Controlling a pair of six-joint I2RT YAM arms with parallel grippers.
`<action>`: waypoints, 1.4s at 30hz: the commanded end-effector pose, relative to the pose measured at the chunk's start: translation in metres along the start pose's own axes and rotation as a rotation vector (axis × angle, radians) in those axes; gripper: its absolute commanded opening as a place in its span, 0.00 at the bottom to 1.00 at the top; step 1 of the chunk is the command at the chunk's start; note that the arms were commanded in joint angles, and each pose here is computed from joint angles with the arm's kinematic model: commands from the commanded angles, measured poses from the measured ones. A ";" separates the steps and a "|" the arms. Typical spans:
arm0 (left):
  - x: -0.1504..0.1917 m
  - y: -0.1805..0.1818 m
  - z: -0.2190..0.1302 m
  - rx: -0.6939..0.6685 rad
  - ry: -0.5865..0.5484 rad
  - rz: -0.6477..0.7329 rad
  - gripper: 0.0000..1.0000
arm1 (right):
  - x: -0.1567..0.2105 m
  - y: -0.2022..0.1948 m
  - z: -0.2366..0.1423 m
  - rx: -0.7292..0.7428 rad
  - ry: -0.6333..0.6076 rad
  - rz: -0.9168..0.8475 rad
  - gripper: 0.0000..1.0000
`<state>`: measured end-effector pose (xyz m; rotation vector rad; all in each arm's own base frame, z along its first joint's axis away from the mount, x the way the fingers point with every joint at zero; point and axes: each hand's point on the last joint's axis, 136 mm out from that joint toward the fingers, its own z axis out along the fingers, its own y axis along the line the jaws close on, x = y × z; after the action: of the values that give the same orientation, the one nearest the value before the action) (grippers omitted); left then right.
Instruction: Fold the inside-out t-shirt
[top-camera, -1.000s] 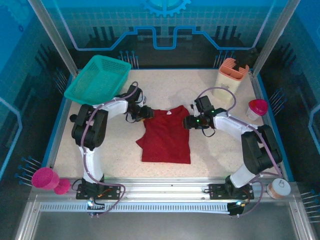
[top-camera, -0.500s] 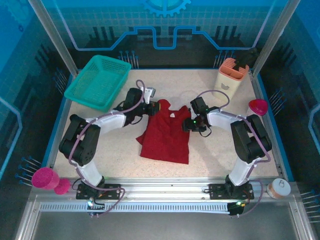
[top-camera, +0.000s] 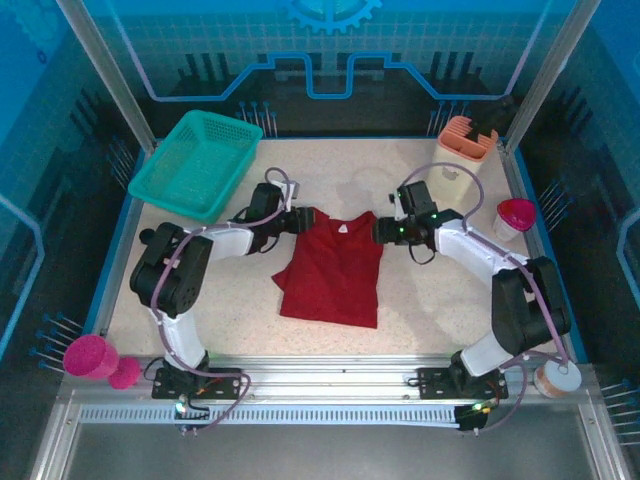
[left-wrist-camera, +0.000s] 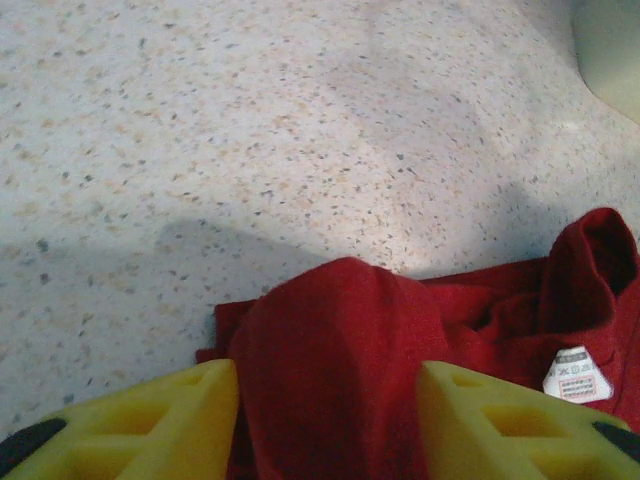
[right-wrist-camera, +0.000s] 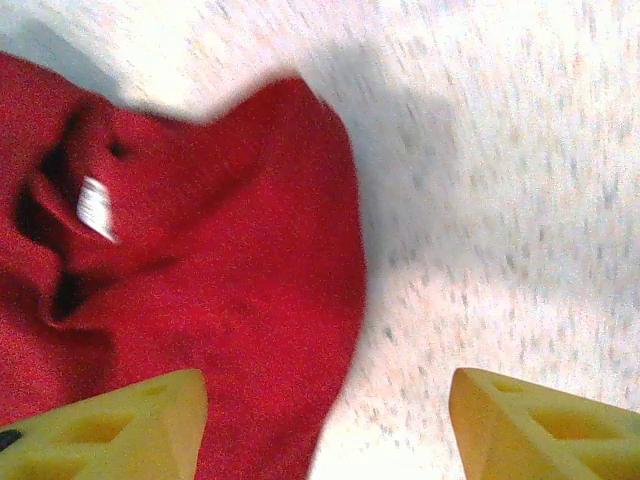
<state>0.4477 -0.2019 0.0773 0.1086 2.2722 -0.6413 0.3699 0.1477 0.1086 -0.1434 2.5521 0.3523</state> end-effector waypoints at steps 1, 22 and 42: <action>-0.012 -0.002 -0.022 -0.030 0.031 -0.109 0.55 | -0.034 0.051 -0.007 -0.159 -0.138 -0.377 0.67; 0.159 -0.076 -0.048 0.107 0.469 -0.303 0.49 | -0.044 0.108 0.119 -0.484 0.288 -0.300 0.59; 0.214 -0.061 -0.063 0.148 0.561 -0.278 0.48 | -0.012 0.142 0.135 -0.848 0.429 -0.116 0.48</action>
<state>0.2789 -0.2668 0.0363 0.0771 2.5877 -1.0955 0.4291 0.3148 0.0421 -0.7930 2.5865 1.3355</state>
